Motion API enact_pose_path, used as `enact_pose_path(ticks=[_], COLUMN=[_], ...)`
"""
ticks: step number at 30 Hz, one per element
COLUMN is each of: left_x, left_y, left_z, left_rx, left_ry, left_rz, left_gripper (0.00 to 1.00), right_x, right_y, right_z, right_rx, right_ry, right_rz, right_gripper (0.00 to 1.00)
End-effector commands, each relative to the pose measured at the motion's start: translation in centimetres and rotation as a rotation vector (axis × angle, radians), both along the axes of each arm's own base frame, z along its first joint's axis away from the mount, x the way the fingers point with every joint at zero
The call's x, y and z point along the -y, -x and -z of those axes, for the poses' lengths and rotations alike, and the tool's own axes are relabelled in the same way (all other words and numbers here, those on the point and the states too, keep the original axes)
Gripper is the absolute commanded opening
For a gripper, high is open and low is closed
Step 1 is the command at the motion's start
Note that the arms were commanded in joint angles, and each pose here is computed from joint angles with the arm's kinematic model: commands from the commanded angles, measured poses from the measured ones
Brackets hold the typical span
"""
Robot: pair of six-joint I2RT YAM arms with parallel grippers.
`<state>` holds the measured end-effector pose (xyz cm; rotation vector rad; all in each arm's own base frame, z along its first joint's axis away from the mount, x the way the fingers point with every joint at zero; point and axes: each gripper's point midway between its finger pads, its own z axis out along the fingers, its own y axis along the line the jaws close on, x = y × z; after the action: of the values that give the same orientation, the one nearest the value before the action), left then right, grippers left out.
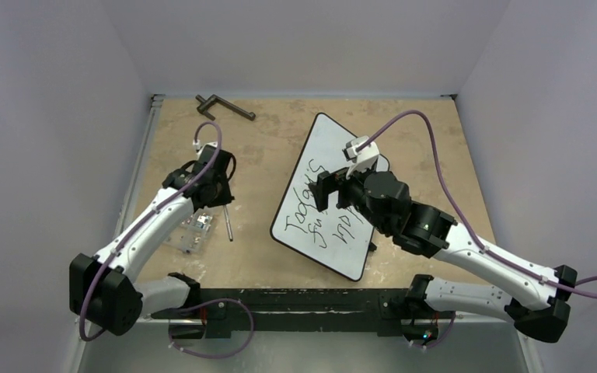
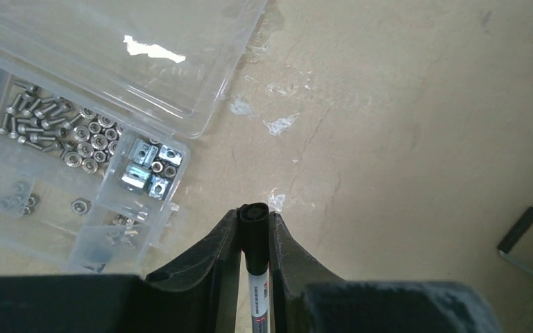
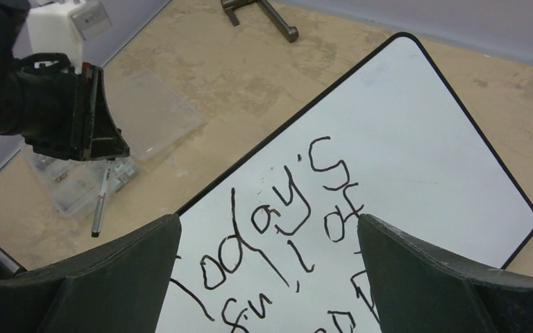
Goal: Write a sentence on the whiteboard
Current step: Put down the whiteboard marker at the center of the board, then reset both arms
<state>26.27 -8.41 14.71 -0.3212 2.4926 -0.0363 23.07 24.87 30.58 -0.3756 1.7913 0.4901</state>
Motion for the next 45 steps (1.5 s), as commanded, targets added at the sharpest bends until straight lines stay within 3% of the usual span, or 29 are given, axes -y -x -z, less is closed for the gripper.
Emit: enact_pose_path(ticks=[1, 11, 20, 29, 32, 35, 41, 45], left_x=[0.9, 2.9, 3.0, 2.9, 2.9, 3.0, 2.5, 1.9], left_y=[-2.0, -2.6, -2.7, -2.8, -2.8, -2.8, -2.2, -1.0], left_z=[2.4, 8.3, 10.9, 10.4, 10.0, 9.0, 3.7, -1.3], left_rx=[0.011, -0.103, -0.139, -0.119, -0.113, -0.105, -0.031, 0.034], left_ry=[-0.036, -0.089, -0.095, -0.089, -0.089, -0.081, -0.061, -0.04], left_rz=[0.063, 0.1, 0.082, 0.072, 0.071, 0.085, 0.089, 0.104], left_gripper=[0.0, 0.0, 0.01, 0.21, 0.34, 0.56, 0.76, 0.78], right_x=[1.6, 2.5, 3.1, 2.8, 2.7, 2.9, 3.0, 3.1], right_y=[-0.1, 0.4, 0.8, 0.6, 0.6, 0.7, 0.7, 0.6], right_z=[-1.0, -0.6, 0.0, 0.2, 0.2, 0.1, 0.1, -0.6], right_rx=[0.024, 0.016, 0.014, 0.014, 0.015, 0.017, 0.028, 0.04], right_ry=[-0.062, -0.089, -0.096, -0.087, -0.085, -0.088, -0.087, -0.09], right_rz=[0.069, 0.083, 0.084, 0.08, 0.078, 0.079, 0.076, 0.077], right_gripper=[0.99, 0.99, 0.99, 0.99, 0.99, 0.99, 0.99, 0.99])
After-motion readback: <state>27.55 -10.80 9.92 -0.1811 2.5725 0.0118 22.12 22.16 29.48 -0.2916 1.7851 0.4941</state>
